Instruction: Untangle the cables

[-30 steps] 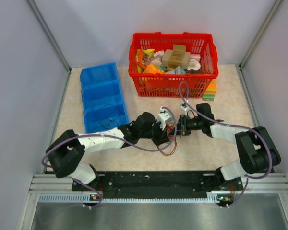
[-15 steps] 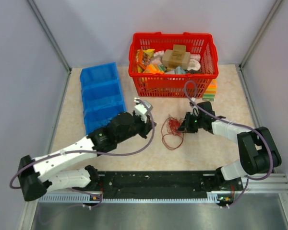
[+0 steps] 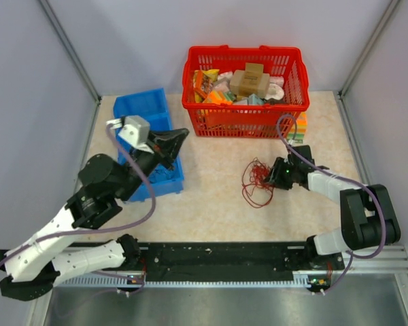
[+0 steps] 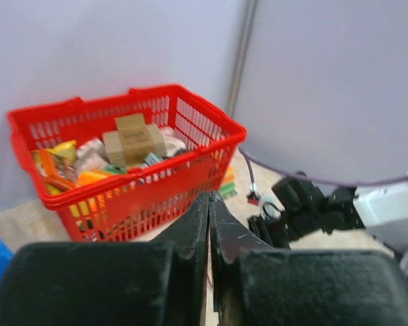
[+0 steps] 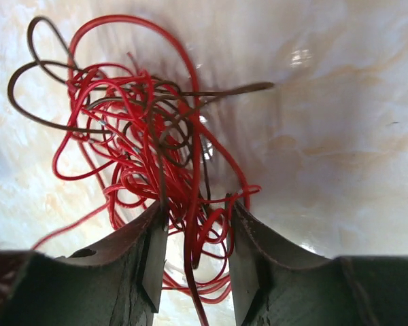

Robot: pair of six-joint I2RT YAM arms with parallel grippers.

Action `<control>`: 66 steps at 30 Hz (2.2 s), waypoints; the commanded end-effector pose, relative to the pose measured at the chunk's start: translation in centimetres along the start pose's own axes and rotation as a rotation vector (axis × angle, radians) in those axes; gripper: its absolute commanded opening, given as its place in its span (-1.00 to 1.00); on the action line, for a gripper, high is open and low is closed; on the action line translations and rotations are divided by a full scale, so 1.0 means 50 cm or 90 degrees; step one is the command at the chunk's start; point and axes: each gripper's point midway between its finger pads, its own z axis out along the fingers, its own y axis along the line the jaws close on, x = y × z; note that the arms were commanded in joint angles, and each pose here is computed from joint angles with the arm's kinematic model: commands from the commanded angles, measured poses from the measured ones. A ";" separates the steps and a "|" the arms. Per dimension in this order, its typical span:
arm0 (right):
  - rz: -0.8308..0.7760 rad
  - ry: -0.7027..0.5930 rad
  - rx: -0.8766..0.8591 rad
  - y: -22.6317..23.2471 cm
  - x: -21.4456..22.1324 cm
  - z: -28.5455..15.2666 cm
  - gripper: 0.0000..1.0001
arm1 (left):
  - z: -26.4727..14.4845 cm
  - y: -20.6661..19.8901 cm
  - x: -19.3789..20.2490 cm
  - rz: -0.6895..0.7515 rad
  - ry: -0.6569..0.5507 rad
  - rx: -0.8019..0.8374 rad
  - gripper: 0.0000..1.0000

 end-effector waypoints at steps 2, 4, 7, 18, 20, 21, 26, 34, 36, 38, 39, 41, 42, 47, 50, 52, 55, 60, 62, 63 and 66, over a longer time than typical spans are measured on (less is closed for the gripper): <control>-0.032 0.046 -0.111 0.050 0.032 -0.011 -0.17 | 0.064 -0.108 0.239 -0.096 0.230 0.111 -0.40; -0.031 0.039 -0.122 0.057 0.033 -0.024 -0.09 | 0.081 -0.132 0.318 -0.160 0.285 0.114 0.03; -0.028 0.028 -0.123 0.062 0.034 -0.045 -0.06 | 0.093 -0.141 0.439 -0.222 0.370 0.080 0.51; -0.036 0.035 -0.096 0.035 0.055 -0.041 -0.10 | 0.102 -0.086 0.764 -0.328 0.612 -0.109 0.54; -0.039 0.033 -0.097 0.036 0.054 -0.042 -0.10 | 0.092 -0.066 0.805 -0.381 0.652 -0.145 0.58; -0.038 0.032 -0.096 0.035 0.053 -0.042 -0.10 | 0.084 -0.054 0.828 -0.392 0.665 -0.168 0.64; -0.049 0.033 -0.104 0.039 0.051 -0.041 -0.10 | 0.095 -0.059 0.881 -0.436 0.671 -0.151 0.67; -0.047 0.034 -0.103 0.037 0.052 -0.040 -0.10 | 0.127 -0.068 0.886 -0.451 0.642 -0.126 -0.21; -0.044 0.038 -0.101 0.037 0.051 -0.037 -0.10 | 0.126 -0.063 0.884 -0.431 0.644 -0.125 -0.68; -0.042 0.040 -0.096 0.036 0.049 -0.033 -0.10 | 0.118 -0.053 0.875 -0.401 0.649 -0.132 -1.00; -0.040 0.040 -0.094 0.035 0.047 -0.031 -0.10 | 0.116 -0.052 0.861 -0.388 0.641 -0.120 -1.00; -0.036 0.036 -0.088 0.037 0.036 -0.026 -0.03 | 0.113 -0.061 0.828 -0.379 0.618 -0.083 -1.00; -0.033 0.035 -0.079 0.034 0.031 -0.020 0.00 | 0.107 -0.068 0.813 -0.377 0.609 -0.058 -1.00; -0.017 0.026 -0.042 0.017 0.010 0.011 -0.06 | 0.096 -0.114 0.692 -0.374 0.539 0.070 -1.00; -0.008 0.026 -0.028 0.006 0.009 0.032 -0.67 | 0.100 -0.124 0.594 -0.323 0.465 0.128 -1.00; 0.002 0.027 -0.012 -0.004 0.010 0.039 -1.00 | 0.103 -0.133 0.492 -0.276 0.391 0.172 -1.00; 0.007 0.012 0.012 -0.015 0.002 0.036 -1.00 | 0.108 -0.125 0.348 -0.187 0.293 0.192 -1.00; 0.022 -0.021 0.049 -0.035 -0.006 0.019 -1.00 | 0.062 -0.041 0.053 -0.027 0.072 0.092 -1.00; 0.021 -0.020 0.045 -0.032 -0.006 0.016 -0.72 | 0.028 -0.008 -0.043 0.002 -0.017 0.048 -1.00; 0.022 -0.018 0.044 -0.032 -0.005 0.016 -0.56 | 0.012 0.002 -0.079 0.015 -0.048 0.035 -1.00; 0.022 -0.014 0.047 -0.033 -0.003 0.018 -0.52 | -0.014 0.021 -0.137 0.039 -0.073 0.008 -1.00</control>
